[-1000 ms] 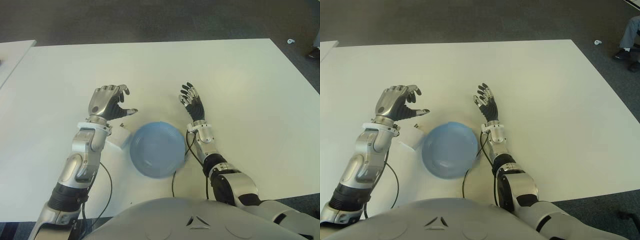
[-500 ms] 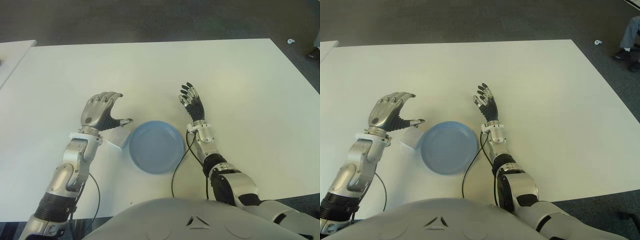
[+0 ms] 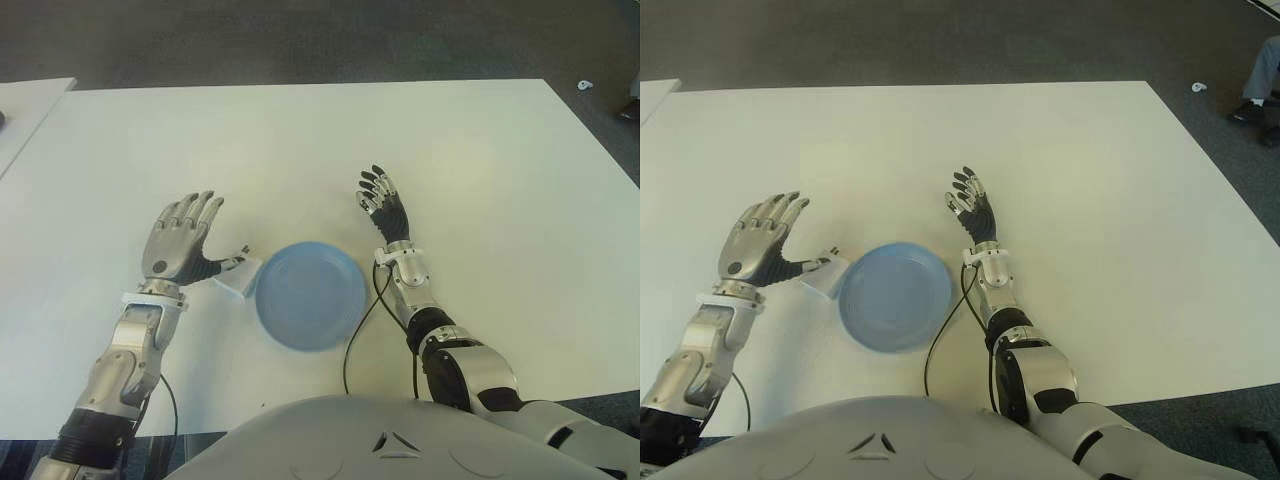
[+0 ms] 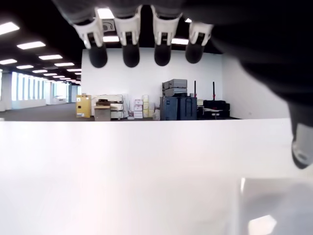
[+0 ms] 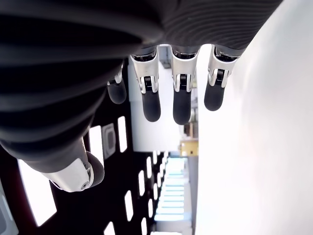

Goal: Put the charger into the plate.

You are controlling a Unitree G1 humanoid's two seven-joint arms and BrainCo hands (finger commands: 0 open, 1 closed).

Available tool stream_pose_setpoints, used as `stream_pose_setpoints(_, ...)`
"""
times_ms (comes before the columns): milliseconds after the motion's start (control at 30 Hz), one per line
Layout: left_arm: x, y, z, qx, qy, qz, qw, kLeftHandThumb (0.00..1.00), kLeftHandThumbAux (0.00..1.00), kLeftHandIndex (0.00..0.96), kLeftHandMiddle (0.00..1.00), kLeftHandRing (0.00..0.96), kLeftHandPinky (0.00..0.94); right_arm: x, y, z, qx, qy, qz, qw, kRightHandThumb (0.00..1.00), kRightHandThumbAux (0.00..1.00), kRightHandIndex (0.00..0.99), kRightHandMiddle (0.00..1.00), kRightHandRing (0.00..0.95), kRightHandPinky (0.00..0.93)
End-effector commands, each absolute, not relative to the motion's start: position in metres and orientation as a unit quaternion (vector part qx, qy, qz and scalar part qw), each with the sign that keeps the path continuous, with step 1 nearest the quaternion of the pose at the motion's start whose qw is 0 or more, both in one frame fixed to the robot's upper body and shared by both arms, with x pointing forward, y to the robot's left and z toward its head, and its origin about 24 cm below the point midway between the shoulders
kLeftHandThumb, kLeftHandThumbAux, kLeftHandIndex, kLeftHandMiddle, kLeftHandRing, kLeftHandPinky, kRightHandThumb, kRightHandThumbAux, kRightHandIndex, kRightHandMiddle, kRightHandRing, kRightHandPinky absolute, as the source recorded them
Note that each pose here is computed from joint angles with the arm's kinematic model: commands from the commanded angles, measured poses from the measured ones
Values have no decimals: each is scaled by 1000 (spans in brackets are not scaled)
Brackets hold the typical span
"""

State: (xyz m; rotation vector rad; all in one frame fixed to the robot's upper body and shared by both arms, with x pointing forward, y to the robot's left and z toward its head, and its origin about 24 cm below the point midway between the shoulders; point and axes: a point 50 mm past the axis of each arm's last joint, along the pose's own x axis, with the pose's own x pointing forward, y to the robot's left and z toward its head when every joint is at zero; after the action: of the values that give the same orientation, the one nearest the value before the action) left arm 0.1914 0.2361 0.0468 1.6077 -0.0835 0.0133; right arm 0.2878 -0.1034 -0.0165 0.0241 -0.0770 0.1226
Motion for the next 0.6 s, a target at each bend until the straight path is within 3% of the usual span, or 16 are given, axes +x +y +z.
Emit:
stream_pose_setpoints(33,187,237,46,739,-22,0,674,390,404,0,0,0,0,253,-110,-59,20,64,44,997,216,673,56,188,182,175)
stream_pose_setpoints(333,181,244,41,765,17,-14,644,308,265,0,0,0,0,253,-110,-59,17,65,46,997,214,676,56,191,190,175)
stream_pose_setpoints(600,172,243,36,758,46,-18,650,304,246,0,0,0,0,254,-111,-58,16,63,45,997,207,678,56,194,196,184)
